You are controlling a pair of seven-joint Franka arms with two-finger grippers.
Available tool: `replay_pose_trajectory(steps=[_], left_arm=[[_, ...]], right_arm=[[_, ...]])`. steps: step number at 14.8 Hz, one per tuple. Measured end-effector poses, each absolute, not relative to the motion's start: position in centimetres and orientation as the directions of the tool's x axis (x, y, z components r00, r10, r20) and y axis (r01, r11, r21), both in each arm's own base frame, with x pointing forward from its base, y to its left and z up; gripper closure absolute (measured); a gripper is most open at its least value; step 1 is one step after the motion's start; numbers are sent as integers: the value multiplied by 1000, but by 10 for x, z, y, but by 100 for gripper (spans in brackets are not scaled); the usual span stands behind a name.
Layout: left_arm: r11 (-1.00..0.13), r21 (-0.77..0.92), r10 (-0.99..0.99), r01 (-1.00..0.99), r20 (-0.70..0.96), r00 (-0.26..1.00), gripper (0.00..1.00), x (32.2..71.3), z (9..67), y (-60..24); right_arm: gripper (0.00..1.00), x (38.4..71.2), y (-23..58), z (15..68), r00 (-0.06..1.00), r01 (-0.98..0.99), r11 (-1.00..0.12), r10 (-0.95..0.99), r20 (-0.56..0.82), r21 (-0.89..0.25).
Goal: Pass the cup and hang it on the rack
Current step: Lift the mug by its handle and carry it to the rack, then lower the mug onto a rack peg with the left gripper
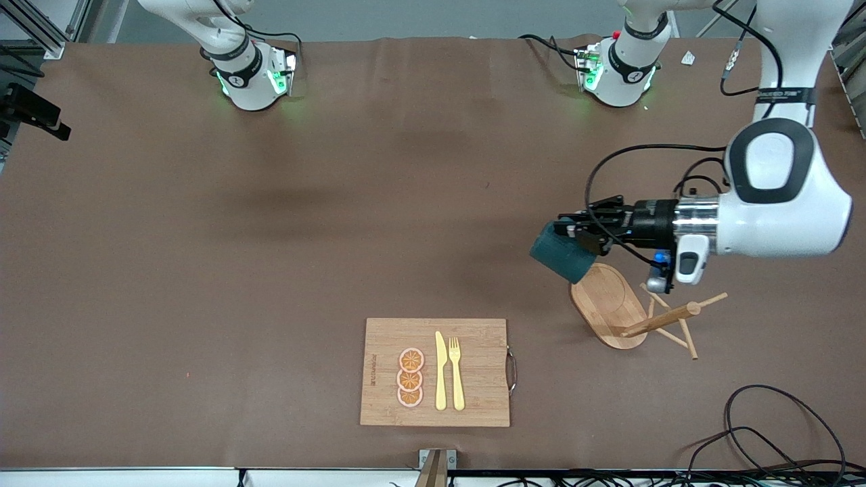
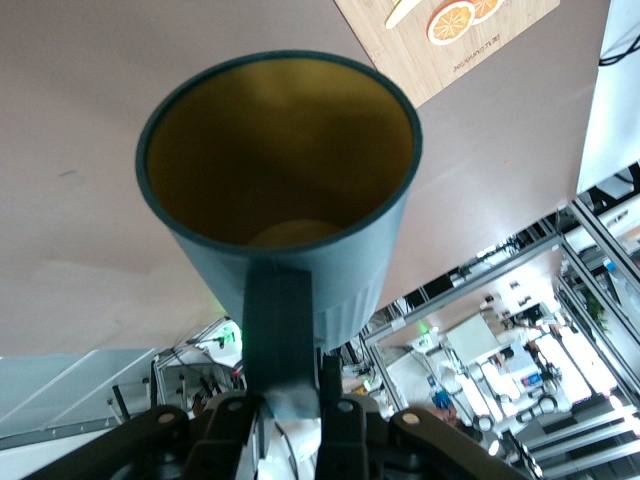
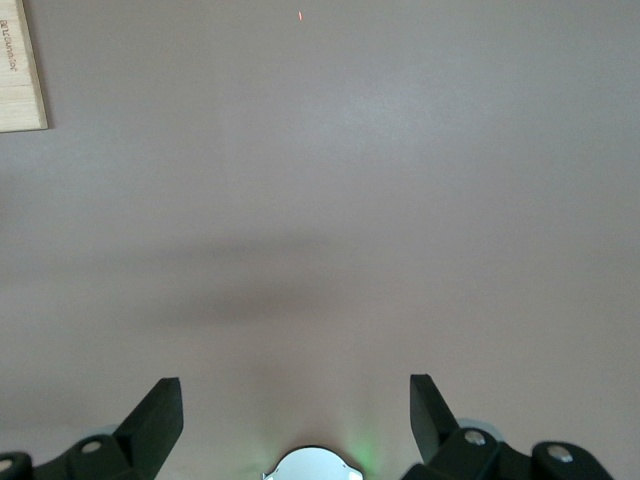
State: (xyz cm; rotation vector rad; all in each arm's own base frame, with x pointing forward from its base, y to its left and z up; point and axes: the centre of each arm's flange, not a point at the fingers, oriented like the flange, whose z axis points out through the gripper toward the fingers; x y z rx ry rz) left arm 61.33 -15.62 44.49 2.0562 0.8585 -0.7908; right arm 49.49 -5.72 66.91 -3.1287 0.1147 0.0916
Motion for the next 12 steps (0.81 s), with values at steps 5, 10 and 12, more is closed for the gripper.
replay_pose_trajectory(steps=[5,10,12], left_arm=[[-444,459,237,770,-768,595,79,617,427,-84],[-414,510,178,754,-767,616,79,622,390,-37],[-407,524,173,749,-760,626,79,624,384,-30]], right_arm=[[0,495,-56,669,996,-72,-997,-71,-59,-7],[0,495,-56,669,996,-71,-997,-71,-59,-7],[0,495,-56,669,996,-71,-997,-71,-59,-7]])
